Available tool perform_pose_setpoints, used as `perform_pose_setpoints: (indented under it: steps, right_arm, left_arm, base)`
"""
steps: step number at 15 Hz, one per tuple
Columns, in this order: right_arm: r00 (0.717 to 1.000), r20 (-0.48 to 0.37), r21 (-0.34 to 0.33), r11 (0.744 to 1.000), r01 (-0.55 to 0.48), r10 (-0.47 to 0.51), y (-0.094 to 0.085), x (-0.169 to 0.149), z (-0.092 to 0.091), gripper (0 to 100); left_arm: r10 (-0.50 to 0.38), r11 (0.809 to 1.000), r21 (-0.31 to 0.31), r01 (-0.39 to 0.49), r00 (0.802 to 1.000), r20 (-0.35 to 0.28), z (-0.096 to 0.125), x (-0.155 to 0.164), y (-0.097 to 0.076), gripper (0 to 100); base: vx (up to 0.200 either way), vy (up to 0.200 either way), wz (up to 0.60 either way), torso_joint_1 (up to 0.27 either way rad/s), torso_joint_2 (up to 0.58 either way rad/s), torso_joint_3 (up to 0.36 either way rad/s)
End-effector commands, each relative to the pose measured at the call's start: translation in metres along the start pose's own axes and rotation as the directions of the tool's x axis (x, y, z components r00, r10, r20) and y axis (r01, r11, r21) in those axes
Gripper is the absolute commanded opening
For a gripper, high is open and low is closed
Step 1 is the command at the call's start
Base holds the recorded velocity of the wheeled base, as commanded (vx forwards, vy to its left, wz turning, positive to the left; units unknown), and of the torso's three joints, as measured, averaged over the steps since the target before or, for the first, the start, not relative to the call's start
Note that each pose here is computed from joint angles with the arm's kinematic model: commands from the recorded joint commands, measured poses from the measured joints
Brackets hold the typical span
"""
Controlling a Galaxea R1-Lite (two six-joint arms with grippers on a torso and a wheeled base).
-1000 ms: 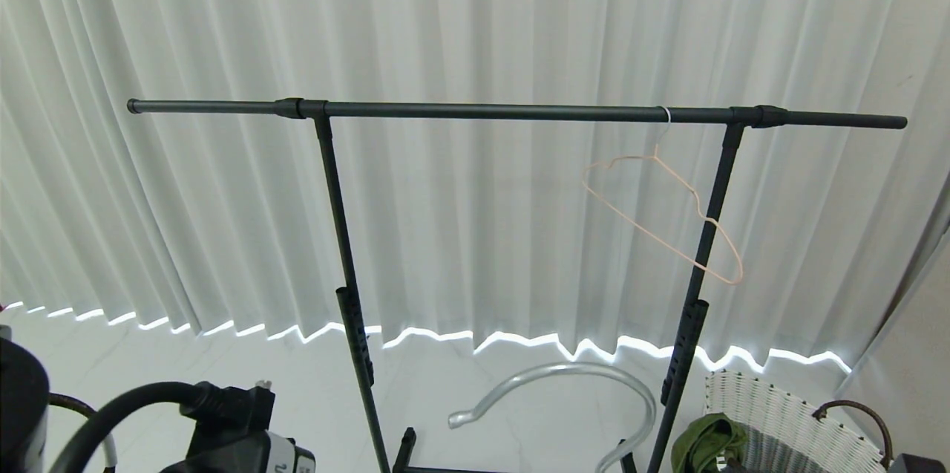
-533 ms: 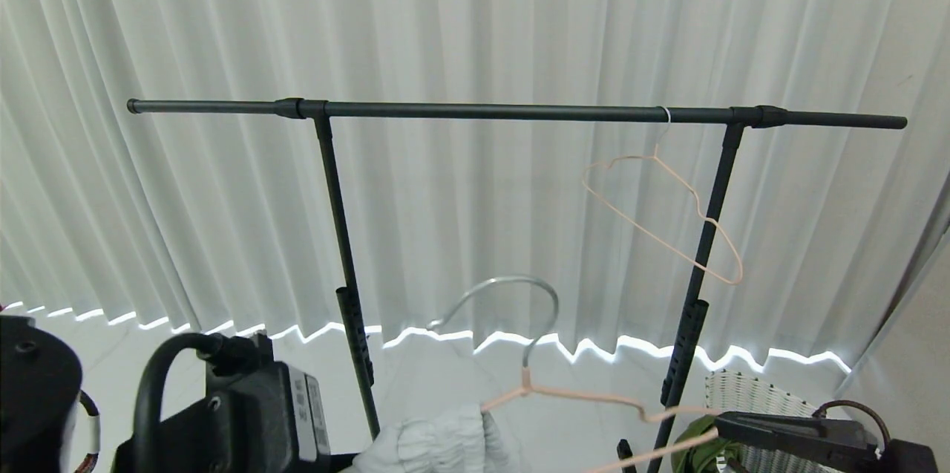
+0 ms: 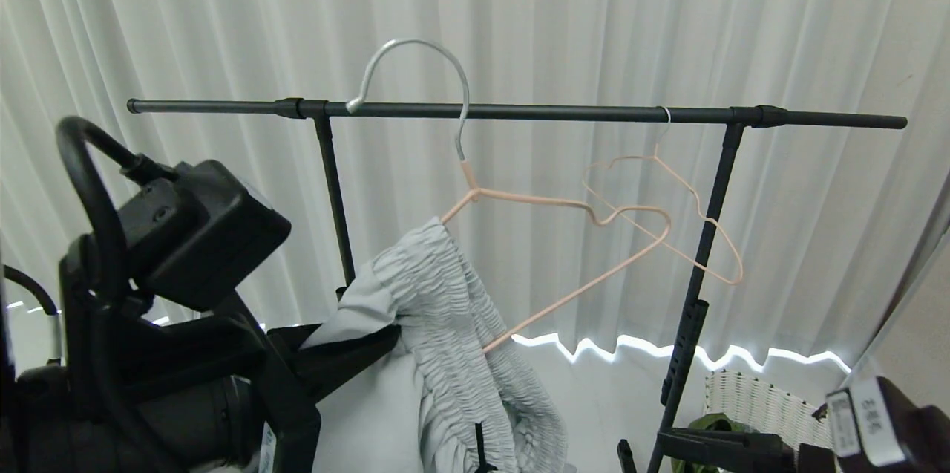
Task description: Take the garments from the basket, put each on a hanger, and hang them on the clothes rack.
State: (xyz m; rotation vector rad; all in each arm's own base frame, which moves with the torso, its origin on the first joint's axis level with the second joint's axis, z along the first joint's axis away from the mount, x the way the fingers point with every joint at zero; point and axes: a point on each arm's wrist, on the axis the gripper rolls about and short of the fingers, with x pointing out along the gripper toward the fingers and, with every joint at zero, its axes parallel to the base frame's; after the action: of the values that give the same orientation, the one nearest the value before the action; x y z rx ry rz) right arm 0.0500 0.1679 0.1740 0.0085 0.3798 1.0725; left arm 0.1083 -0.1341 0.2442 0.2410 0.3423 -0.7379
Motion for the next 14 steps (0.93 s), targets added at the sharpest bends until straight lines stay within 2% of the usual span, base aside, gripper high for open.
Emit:
perform_pose_setpoints:
  steps: [1, 4, 8, 10, 11, 14]
  right_arm:
    - [0.997, -0.049, 0.064, 0.996, 0.064, -0.060, -0.004, 0.029, 0.003, 100]
    - [0.978, -0.081, 0.154, 0.967, 0.204, -0.193, -0.030, 0.061, 0.009, 100]
    - [0.969, -0.103, 0.176, 0.955, 0.238, -0.223, -0.037, 0.081, 0.009, 100]
    - [0.967, -0.116, 0.172, 0.955, 0.243, -0.226, -0.037, 0.082, 0.006, 100]
    - [0.966, -0.119, 0.171, 0.954, 0.247, -0.229, -0.037, 0.082, 0.005, 0]
    - [0.942, -0.106, 0.169, 0.928, 0.331, -0.317, -0.044, 0.080, 0.004, 0]
  left_arm:
    - [0.000, 1.000, -0.004, 0.000, 0.999, 0.036, 0.009, -0.004, 0.001, 0]
    - [-0.006, 1.000, -0.008, 0.006, 0.996, 0.085, 0.022, -0.009, 0.001, 0]
    - [-0.020, 1.000, -0.006, 0.020, 0.995, 0.101, 0.026, -0.011, -0.001, 0]
    - [-0.017, 1.000, -0.008, 0.018, 0.991, 0.134, 0.029, -0.010, -0.001, 0]
    - [-0.017, 1.000, -0.009, 0.018, 0.991, 0.136, 0.029, -0.010, -0.001, 0]
    - [-0.014, 1.000, -0.007, 0.015, 0.991, 0.131, 0.027, -0.010, -0.001, 0]
  base:
    - [0.000, 0.000, 0.00, 0.000, 0.00, 0.000]
    - [0.000, 0.000, 0.00, 0.000, 0.00, 0.000]
    - [0.000, 0.000, 0.00, 0.000, 0.00, 0.000]
    - [0.000, 0.000, 0.00, 0.000, 0.00, 0.000]
    - [0.000, 0.000, 0.00, 0.000, 0.00, 0.000]
    - [0.000, 0.000, 0.00, 0.000, 0.00, 0.000]
